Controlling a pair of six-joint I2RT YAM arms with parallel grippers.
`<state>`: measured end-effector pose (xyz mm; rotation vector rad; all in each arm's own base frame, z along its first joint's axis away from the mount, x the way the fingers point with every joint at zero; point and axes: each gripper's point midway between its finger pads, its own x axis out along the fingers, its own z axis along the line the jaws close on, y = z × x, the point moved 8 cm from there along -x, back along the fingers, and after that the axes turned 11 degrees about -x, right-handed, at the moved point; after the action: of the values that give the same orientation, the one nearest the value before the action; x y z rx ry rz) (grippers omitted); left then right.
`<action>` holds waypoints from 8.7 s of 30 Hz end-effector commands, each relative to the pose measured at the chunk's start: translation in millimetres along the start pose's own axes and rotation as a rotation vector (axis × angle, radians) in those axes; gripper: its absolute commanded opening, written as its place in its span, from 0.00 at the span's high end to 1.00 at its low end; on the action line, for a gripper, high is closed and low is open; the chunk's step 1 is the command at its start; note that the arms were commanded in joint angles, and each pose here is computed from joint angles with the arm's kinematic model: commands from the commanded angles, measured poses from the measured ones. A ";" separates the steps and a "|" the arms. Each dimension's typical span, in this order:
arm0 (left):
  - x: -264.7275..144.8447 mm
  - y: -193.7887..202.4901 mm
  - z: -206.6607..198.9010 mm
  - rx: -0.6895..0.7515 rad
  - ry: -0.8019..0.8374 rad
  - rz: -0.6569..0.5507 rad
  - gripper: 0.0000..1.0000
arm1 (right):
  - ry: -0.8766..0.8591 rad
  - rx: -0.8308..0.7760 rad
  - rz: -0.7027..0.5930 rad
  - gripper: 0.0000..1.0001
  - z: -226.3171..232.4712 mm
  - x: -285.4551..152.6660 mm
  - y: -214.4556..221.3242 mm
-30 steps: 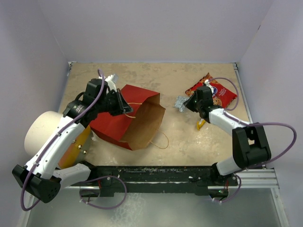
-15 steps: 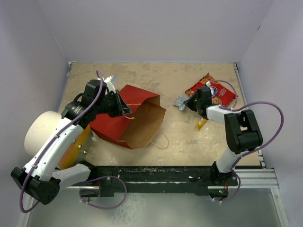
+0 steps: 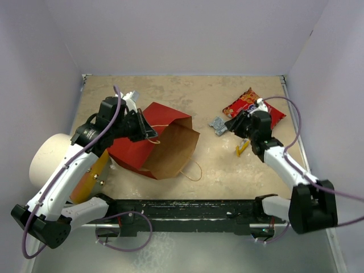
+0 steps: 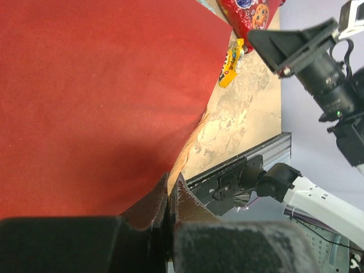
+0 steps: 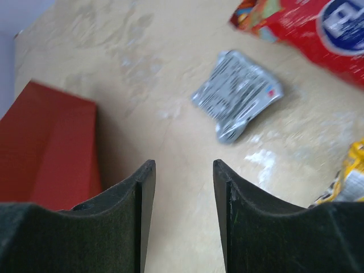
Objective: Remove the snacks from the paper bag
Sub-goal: Place the snack at the center of the board, then take out the snack from the paper bag, then place the snack at the center of the board, then take out the snack from the paper bag.
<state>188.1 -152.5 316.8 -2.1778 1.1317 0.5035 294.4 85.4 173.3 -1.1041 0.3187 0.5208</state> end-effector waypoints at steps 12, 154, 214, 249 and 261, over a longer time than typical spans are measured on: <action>-14.8 -7.4 -8.6 0.020 0.024 -0.078 1.00 | -0.617 -0.421 -0.173 0.44 112.4 -80.0 56.6; -25.8 -54.5 -48.1 0.101 0.064 -0.257 0.99 | 0.777 0.184 0.101 0.97 -58.3 -45.7 6.1; -41.6 -35.4 -37.3 0.065 0.003 -0.162 1.00 | -1.309 -1.984 -0.683 0.37 283.5 1.4 113.7; -42.7 -40.0 -54.5 0.068 0.074 -0.129 1.00 | -1.357 -2.134 -0.394 0.47 287.4 108.2 193.2; -44.2 -38.8 -54.9 0.069 0.080 -0.124 1.00 | -1.375 -2.115 -0.379 0.67 290.0 122.4 205.9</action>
<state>197.5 -147.2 375.0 -2.1724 1.0573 0.4408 282.9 444.6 77.3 -2.2650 -2.0766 1.1077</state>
